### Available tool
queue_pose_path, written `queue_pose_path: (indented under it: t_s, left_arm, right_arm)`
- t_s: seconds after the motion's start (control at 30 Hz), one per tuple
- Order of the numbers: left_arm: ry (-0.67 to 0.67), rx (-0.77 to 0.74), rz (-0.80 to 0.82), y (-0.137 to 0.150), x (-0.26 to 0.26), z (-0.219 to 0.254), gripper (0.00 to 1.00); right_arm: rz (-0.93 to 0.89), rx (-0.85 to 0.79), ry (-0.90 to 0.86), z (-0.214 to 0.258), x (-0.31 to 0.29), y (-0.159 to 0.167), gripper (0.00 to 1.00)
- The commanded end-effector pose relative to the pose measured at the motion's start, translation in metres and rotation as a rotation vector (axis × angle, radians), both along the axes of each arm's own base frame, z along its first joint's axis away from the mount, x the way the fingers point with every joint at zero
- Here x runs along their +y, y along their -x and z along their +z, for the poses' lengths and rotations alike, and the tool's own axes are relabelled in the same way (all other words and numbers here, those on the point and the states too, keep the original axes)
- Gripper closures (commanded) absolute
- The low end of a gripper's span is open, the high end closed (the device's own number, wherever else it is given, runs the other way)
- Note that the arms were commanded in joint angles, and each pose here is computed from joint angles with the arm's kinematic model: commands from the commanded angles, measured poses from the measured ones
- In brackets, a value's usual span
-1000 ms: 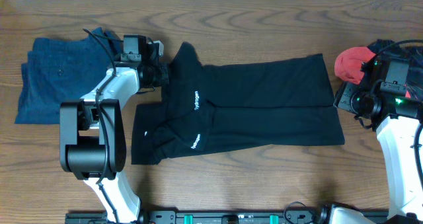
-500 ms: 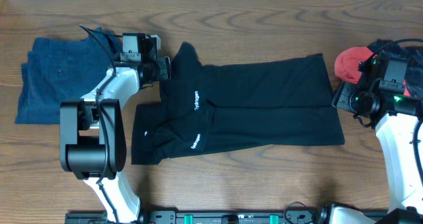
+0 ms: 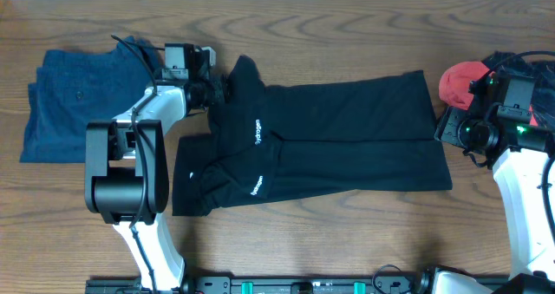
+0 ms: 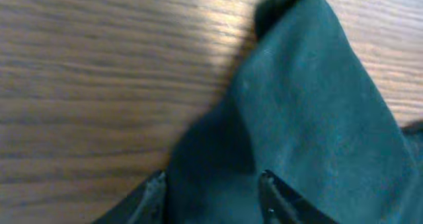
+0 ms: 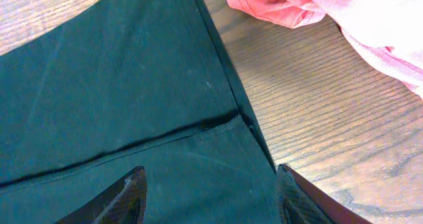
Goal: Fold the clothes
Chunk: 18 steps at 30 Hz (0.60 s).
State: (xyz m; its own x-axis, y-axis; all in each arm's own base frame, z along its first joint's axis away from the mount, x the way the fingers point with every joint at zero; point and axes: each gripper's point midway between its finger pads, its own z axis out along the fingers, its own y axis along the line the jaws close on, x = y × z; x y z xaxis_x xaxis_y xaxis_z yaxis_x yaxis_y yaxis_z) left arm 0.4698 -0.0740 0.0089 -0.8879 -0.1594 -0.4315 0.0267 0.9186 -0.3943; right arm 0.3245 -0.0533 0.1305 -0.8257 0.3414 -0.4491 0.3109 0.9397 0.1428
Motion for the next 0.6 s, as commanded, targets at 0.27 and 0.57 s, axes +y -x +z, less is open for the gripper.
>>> queue_pose_path:
  t_s: [0.27, 0.57]
  left_arm:
    - [0.007, 0.084, -0.013, 0.016, -0.005, -0.025, 0.86]
    - [0.002, 0.001, 0.003, 0.0, -0.003, 0.002, 0.94]
  right_arm:
    - [0.012, 0.005, -0.002, -0.002, 0.001, 0.0, 0.39]
    - [0.015, 0.012, -0.007, -0.004, 0.002, 0.0, 0.41]
